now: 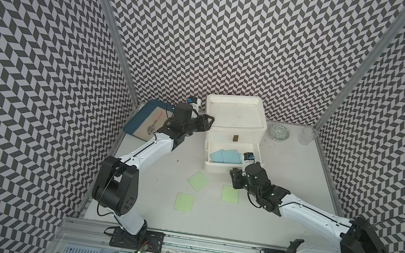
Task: Please put the sticky notes in the drawer by color
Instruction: Close the drawer in the storage box.
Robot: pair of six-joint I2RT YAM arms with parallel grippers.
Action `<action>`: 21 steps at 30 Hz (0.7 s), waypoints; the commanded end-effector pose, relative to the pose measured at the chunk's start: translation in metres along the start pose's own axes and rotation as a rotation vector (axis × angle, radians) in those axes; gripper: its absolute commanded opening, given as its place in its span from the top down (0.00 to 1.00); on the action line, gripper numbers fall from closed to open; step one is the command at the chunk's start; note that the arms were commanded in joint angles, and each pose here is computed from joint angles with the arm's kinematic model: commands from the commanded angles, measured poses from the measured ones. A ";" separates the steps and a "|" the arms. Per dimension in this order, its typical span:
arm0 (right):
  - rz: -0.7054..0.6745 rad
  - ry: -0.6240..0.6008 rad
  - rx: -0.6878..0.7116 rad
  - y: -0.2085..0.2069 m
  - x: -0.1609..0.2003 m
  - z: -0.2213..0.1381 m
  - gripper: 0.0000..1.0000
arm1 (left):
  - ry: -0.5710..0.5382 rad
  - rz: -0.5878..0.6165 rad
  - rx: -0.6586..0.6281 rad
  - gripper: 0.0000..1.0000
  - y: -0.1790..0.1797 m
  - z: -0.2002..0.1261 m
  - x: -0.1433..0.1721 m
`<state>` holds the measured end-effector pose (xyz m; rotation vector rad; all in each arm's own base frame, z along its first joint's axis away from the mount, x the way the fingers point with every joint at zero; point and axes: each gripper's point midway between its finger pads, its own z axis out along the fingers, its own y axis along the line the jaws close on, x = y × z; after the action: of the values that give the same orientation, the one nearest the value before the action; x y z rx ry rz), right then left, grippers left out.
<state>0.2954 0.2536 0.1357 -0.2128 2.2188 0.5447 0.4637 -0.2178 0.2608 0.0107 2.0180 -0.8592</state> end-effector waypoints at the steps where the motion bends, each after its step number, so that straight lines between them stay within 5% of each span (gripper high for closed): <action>1: 0.024 -0.144 -0.022 0.011 -0.046 -0.002 0.68 | 0.117 -0.014 0.001 0.48 0.011 0.009 0.041; 21: 0.078 -0.220 -0.002 0.001 -0.084 0.028 0.75 | 0.128 -0.028 0.035 0.48 0.010 0.003 0.053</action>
<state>0.3489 0.2565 0.1549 -0.0988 2.1345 0.5190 0.4626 -0.2173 0.2614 0.0097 1.9628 -0.9019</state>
